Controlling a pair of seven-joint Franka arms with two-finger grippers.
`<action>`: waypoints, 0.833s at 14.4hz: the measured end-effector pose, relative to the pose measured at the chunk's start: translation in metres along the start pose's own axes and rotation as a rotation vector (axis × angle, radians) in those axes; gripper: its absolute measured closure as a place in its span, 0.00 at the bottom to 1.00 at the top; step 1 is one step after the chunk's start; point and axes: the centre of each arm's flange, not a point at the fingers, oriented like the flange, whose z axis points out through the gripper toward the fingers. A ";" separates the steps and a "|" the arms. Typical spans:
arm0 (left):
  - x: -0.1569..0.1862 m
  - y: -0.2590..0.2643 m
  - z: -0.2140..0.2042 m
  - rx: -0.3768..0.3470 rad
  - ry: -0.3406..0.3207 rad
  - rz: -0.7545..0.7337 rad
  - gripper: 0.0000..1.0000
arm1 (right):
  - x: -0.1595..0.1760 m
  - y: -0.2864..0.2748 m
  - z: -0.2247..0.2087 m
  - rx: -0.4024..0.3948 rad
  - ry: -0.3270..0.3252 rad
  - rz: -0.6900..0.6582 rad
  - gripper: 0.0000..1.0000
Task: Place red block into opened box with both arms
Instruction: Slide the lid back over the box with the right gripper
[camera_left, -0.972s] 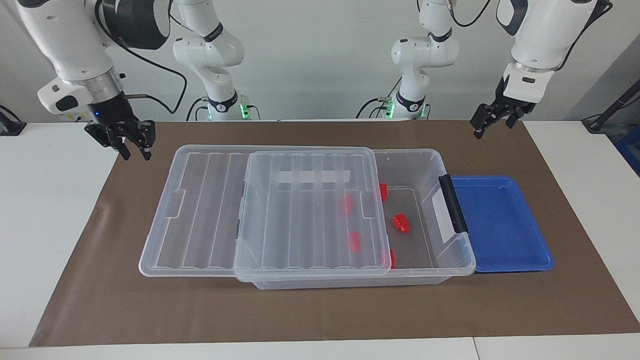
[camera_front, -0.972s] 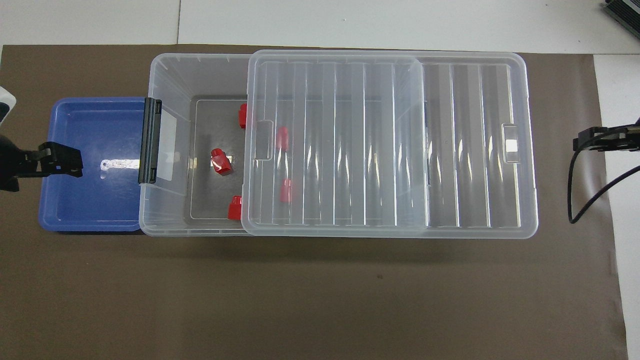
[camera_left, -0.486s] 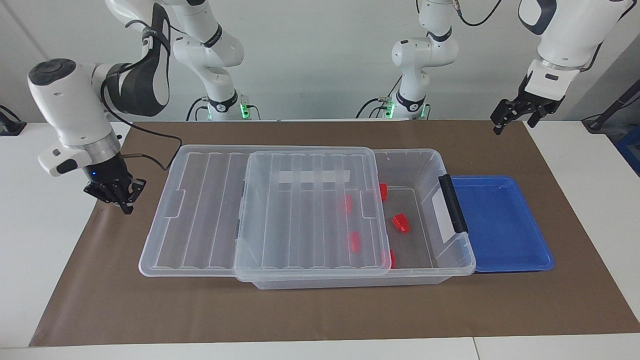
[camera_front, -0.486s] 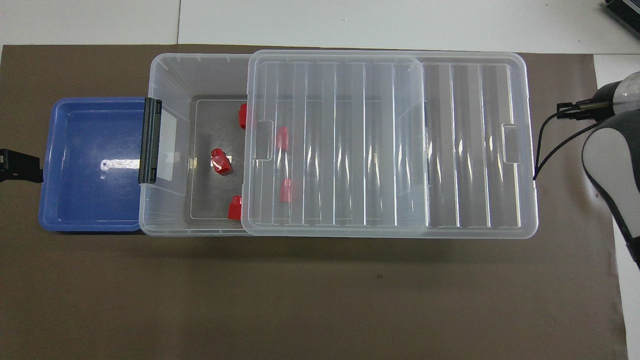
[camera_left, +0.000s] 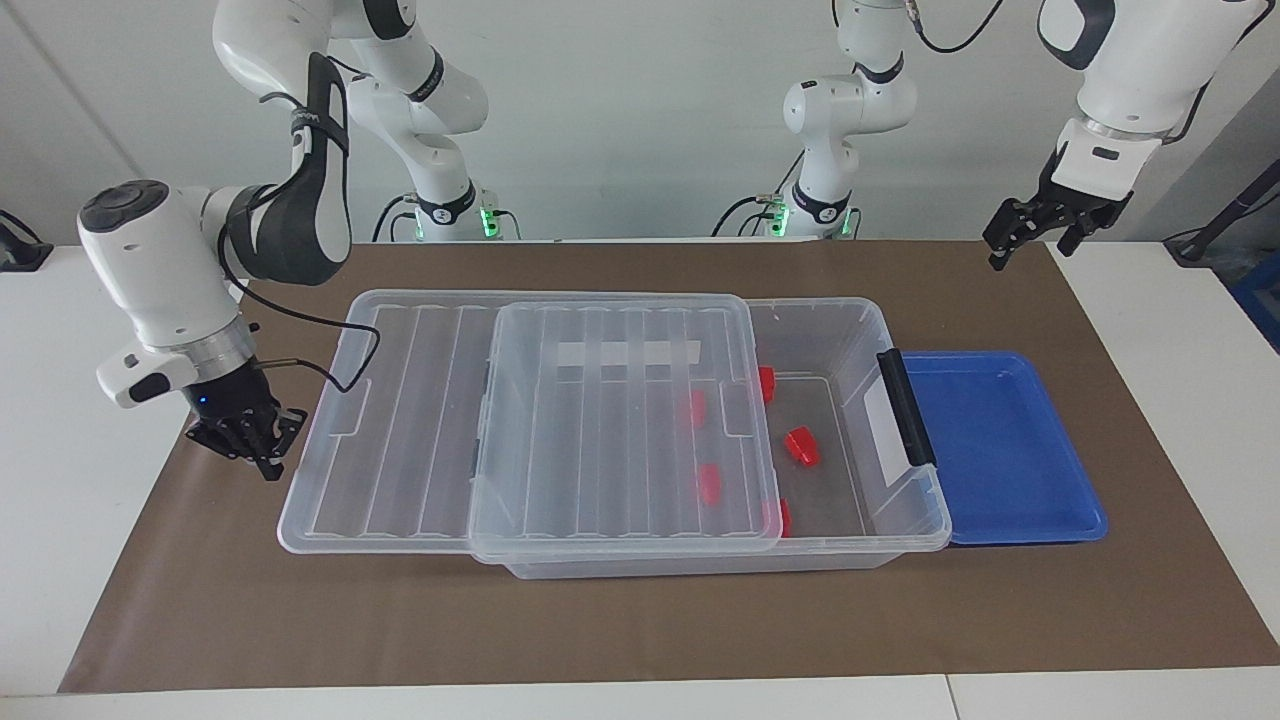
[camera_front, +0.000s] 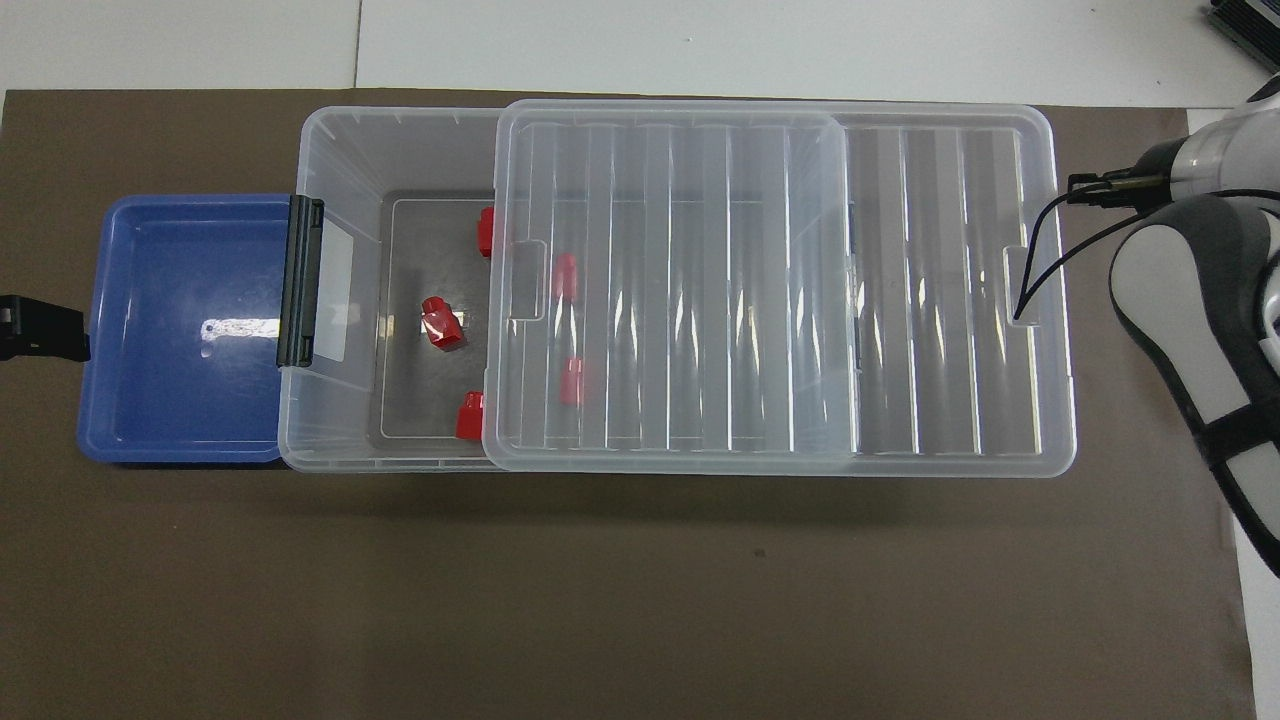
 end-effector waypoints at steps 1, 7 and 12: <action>0.001 0.001 0.002 -0.001 0.005 0.002 0.00 | 0.001 -0.007 0.002 0.005 0.006 -0.008 0.99; 0.001 0.014 0.002 -0.004 0.018 0.026 0.00 | 0.005 -0.043 0.007 0.020 0.016 -0.051 0.99; 0.002 0.012 -0.009 -0.004 -0.001 0.021 0.00 | 0.006 -0.085 0.010 0.053 0.013 -0.049 0.99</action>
